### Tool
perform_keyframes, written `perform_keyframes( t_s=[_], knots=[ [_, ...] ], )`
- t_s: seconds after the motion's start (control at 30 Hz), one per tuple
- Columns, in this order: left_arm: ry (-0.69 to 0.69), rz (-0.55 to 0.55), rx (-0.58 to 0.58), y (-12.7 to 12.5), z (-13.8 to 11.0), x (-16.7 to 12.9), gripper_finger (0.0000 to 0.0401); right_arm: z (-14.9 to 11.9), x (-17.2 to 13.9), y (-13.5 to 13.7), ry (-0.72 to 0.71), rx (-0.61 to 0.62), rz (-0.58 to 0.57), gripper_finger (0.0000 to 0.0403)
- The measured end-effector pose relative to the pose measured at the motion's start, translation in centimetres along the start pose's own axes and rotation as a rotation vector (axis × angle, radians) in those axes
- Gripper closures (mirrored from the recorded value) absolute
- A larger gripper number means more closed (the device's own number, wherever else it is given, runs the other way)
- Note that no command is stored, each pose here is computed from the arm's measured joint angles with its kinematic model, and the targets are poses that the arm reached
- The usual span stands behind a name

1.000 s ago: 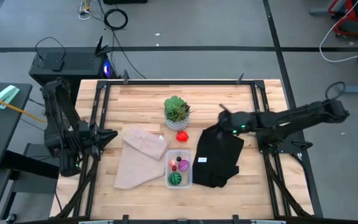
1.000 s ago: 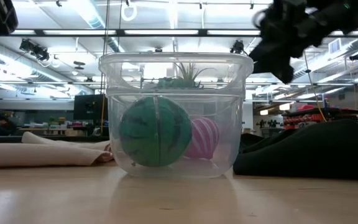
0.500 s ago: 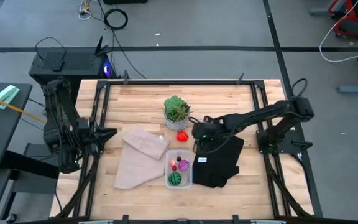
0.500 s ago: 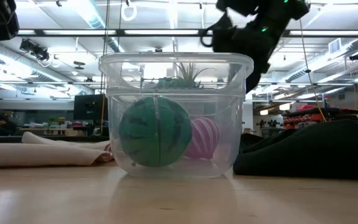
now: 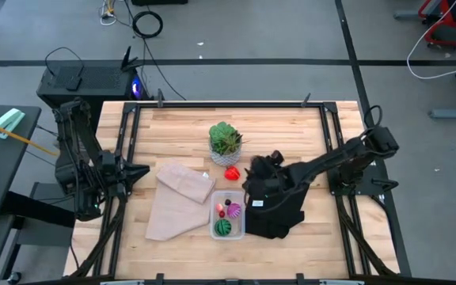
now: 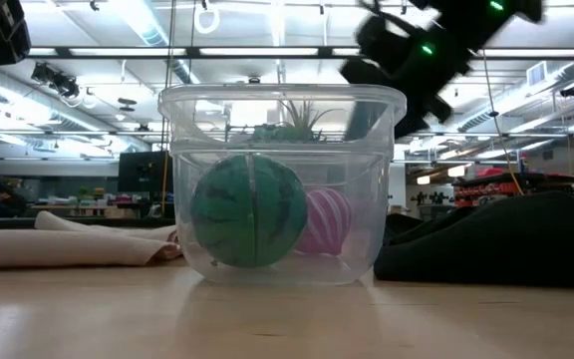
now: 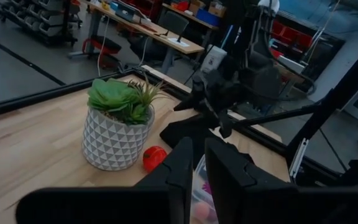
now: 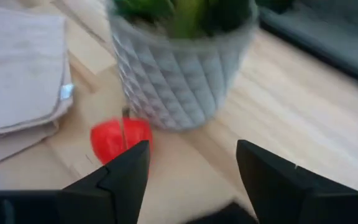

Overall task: Pick and placing Produce into tupperware
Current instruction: Put the red apple into the transparent container

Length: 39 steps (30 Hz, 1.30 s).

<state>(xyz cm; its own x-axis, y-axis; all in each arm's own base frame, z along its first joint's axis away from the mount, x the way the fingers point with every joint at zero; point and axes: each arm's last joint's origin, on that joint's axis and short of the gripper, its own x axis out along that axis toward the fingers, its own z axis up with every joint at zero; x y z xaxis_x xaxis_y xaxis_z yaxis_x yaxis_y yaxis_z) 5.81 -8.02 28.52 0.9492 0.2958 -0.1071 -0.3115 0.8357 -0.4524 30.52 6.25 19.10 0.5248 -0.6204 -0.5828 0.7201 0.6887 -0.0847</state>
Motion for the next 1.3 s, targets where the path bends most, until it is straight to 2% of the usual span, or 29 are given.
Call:
perform_keyframes(
  t_s=[0.1, 0.2, 0.37, 0.5, 0.6, 0.83, 1.03, 1.3],
  knots=[
    [0.003, 0.001, -0.002, 0.0, 0.0, 0.0, 0.0349, -2.3, -0.4, -1.3, -0.003, 0.116, -0.008, 0.0165],
    [0.008, 0.001, -0.009, 0.1, 0.1, 0.0, 0.0345, -3.4, -1.2, -3.0, -0.027, 0.193, 0.005, 0.017],
    [0.017, 0.0, -0.028, 0.4, 0.4, 0.0, 0.0346, -4.1, -1.5, -5.1, 0.001, 0.102, 0.129, 0.0171],
    [0.016, 0.001, -0.034, 0.7, 0.7, 0.0, 0.0349, -5.0, -0.4, -6.3, 0.079, 0.055, 0.229, 0.0165],
    [0.016, 0.001, -0.034, 0.8, 0.8, 0.0, 0.0351, -4.9, 0.5, -6.8, 0.097, 0.037, 0.254, 0.0156],
    [0.014, 0.02, -0.033, 0.9, 0.8, 0.1, 0.0345, -3.5, 2.3, -7.0, 0.093, 0.005, 0.389, 0.0102],
    [0.006, 0.036, -0.034, 0.9, 0.8, 0.3, 0.034, -2.8, 2.9, -6.5, 0.062, -0.035, 0.398, 0.0051],
    [0.006, 0.036, -0.012, 0.9, 0.8, 0.3, 0.0346, -1.9, 4.0, -4.2, 0.056, -0.109, 0.403, 0.0036]
  ],
)
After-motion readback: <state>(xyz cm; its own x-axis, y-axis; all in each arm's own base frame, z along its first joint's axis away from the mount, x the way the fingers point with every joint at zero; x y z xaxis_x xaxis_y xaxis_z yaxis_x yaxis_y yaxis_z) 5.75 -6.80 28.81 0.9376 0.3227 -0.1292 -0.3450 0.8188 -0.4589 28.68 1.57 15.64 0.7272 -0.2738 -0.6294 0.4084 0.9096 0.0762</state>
